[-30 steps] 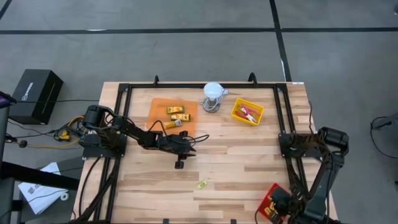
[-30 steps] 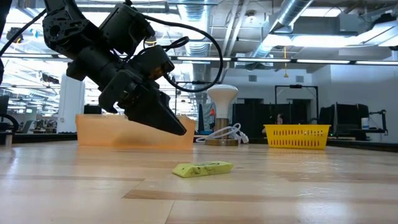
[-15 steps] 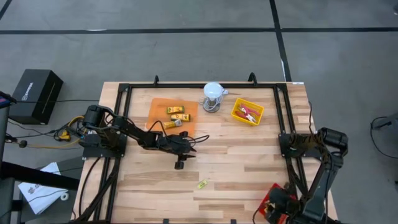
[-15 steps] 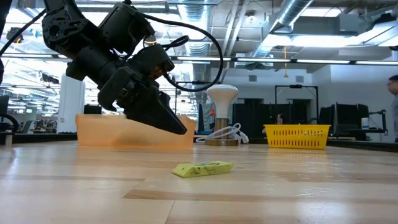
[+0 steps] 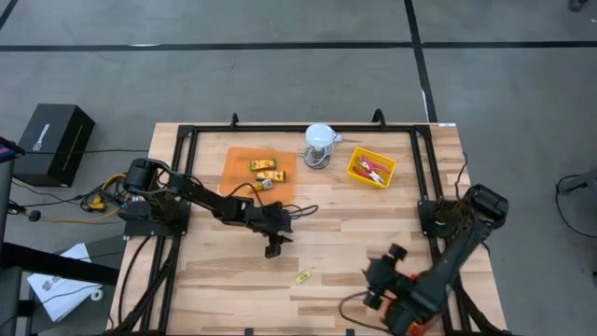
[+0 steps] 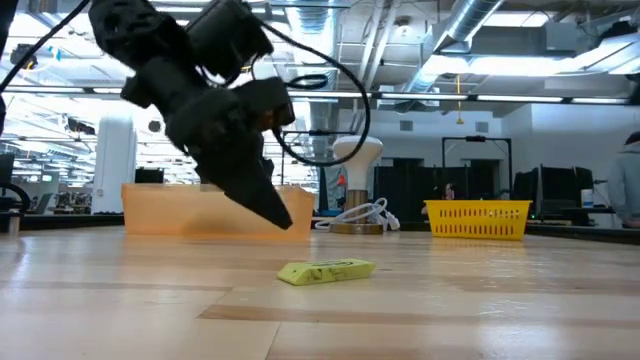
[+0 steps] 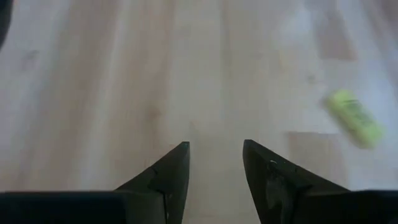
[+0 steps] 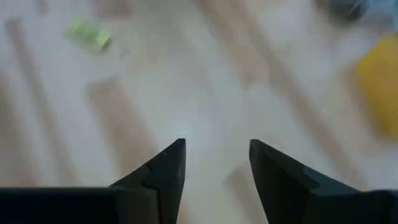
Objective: Pick & Place School Supplies
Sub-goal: Put the green eraser into the red bin
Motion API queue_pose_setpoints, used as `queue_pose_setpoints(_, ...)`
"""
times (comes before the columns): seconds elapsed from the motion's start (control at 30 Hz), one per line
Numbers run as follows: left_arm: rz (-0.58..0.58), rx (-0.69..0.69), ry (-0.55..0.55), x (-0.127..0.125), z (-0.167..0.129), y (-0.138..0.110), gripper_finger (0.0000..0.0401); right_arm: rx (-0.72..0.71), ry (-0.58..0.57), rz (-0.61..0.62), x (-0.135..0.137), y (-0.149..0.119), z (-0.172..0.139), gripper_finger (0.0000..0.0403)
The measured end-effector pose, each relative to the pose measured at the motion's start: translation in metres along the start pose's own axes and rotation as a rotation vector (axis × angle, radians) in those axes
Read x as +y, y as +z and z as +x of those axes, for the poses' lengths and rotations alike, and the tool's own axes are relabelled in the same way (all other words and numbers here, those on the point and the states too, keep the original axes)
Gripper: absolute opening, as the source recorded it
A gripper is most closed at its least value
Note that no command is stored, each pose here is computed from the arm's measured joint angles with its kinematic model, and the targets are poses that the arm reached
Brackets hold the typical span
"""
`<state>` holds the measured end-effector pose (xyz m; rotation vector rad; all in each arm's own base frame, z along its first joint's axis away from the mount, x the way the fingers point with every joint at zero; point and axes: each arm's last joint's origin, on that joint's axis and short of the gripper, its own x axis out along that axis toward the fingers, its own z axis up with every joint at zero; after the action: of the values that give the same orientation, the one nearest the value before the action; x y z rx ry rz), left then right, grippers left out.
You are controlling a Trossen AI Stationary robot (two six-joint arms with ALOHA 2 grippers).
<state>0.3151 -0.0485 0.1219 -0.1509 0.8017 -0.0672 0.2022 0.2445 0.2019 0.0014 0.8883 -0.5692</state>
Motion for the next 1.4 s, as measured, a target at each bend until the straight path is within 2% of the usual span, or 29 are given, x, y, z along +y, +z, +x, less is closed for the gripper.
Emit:
queue_pose_setpoints(0.1,-0.024,0.007,-0.035,-0.016,-0.001,0.008,0.0154,-0.085,-0.073,-0.059,-0.006,0.012,0.015,0.0174)
queue_pose_setpoints(0.2,-0.069,0.035,-0.048,-0.031,-0.003,0.020,0.0159,-0.096,-0.143,-0.138,-0.015,0.012,0.030,0.0182)
queue_pose_setpoints(0.33,-0.158,0.048,-0.022,-0.050,-0.009,0.036,0.0159,-0.088,-0.218,-0.216,-0.029,-0.009,0.051,0.0193)
queue_pose_setpoints(0.47,-0.267,0.010,0.020,-0.063,-0.014,0.049,0.0159,-0.097,-0.235,-0.247,-0.039,-0.033,0.068,0.0200)
queue_pose_setpoints(0.57,-0.367,-0.008,0.048,-0.067,-0.014,0.049,0.0159,-0.107,-0.232,-0.262,-0.043,-0.044,0.073,0.0203)
queue_pose_setpoints(0.7,-0.477,0.021,0.055,-0.071,-0.008,0.042,0.0159,-0.133,-0.219,-0.336,-0.044,-0.054,0.067,0.0204)
queue_pose_setpoints(0.83,-0.546,0.097,0.033,-0.080,0.015,0.035,0.0147,-0.163,-0.201,-0.419,-0.043,-0.062,0.059,0.0204)
queue_pose_setpoints(1.07,-0.509,0.101,-0.048,-0.100,0.052,0.064,0.0123,-0.194,-0.174,-0.516,-0.046,-0.078,0.042,0.0218)
queue_pose_setpoints(1.17,-0.533,0.131,-0.014,-0.101,0.057,0.078,0.0134,-0.209,-0.157,-0.546,-0.052,-0.084,0.037,0.0227)
queue_pose_setpoints(1.4,-0.595,0.252,0.122,-0.100,0.059,0.080,0.0175,-0.282,-0.084,-0.538,-0.073,-0.096,0.023,0.0229)
